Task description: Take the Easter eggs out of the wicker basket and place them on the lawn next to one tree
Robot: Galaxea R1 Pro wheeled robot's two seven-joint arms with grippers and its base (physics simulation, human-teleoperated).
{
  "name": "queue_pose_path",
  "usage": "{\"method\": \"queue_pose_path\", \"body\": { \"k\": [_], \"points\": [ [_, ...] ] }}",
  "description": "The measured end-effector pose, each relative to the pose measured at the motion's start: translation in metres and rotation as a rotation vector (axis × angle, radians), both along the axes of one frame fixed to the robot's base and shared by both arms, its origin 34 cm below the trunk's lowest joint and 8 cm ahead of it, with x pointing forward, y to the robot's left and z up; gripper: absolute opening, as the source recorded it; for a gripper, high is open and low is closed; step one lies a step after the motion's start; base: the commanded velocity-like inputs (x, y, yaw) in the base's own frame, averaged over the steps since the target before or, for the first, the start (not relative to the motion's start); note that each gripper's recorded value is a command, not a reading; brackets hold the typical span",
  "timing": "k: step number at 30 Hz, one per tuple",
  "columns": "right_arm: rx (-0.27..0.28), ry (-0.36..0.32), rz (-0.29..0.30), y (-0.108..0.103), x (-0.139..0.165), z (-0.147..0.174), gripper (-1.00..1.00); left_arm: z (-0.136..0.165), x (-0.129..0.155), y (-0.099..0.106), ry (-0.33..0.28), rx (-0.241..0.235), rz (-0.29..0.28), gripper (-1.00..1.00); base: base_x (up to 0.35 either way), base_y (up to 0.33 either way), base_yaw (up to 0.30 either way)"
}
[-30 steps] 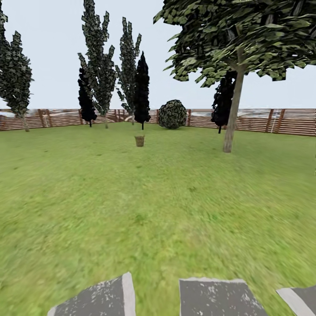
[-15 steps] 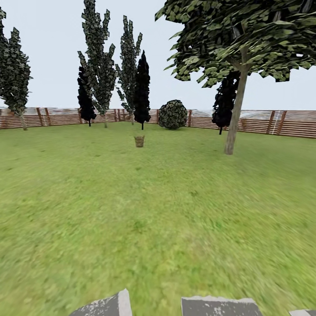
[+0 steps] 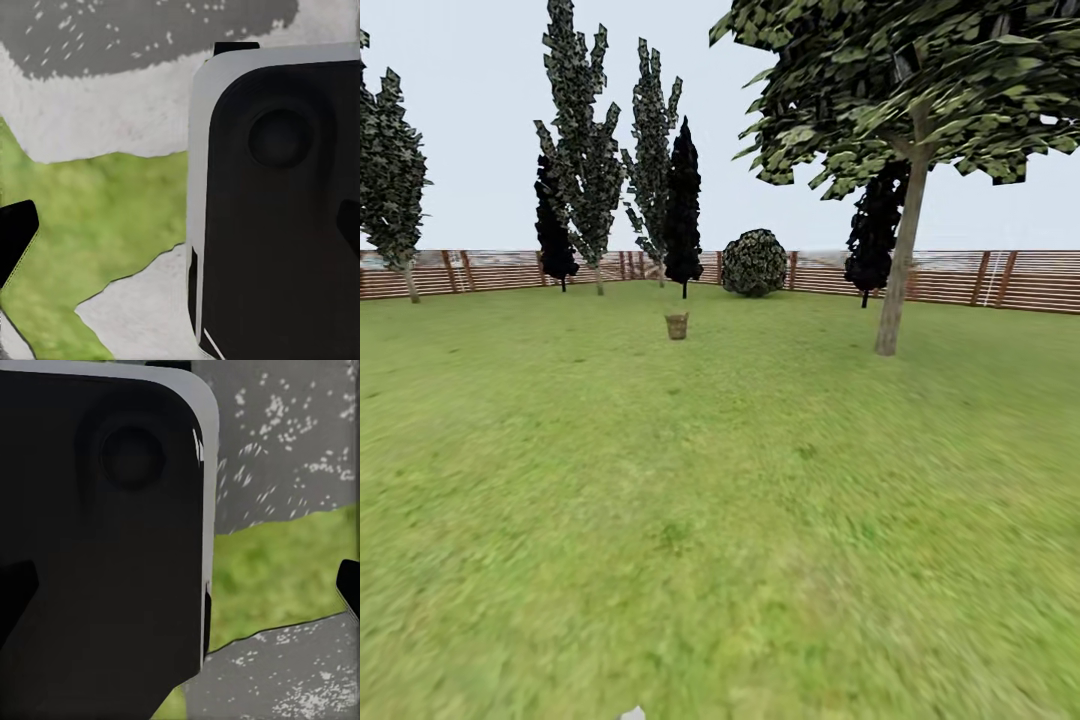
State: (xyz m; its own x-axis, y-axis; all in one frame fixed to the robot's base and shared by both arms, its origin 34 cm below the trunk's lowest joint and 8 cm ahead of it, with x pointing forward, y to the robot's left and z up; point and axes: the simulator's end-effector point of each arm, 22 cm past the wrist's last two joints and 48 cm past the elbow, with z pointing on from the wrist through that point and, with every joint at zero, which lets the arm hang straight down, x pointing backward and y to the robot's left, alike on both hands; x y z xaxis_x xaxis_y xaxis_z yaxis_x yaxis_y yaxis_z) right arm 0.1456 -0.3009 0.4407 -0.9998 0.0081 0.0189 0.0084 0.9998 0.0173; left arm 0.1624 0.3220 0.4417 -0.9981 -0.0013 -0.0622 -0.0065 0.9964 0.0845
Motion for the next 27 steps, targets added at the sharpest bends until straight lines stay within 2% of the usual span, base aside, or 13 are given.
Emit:
{"method": "queue_pose_path", "body": {
  "k": [8,27],
  "points": [
    [0.0,0.0,0.0,0.0,0.0,0.0,1.0,0.0,0.0,-0.0001,0.0,0.0,0.0,1.0,0.339,0.0,0.011],
    [0.0,0.0,-0.002,0.0,0.0001,0.0,1.0,0.0,0.0,0.0,0.0,0.0,0.001,1.0,0.339,0.0,0.211]
  ]
}}
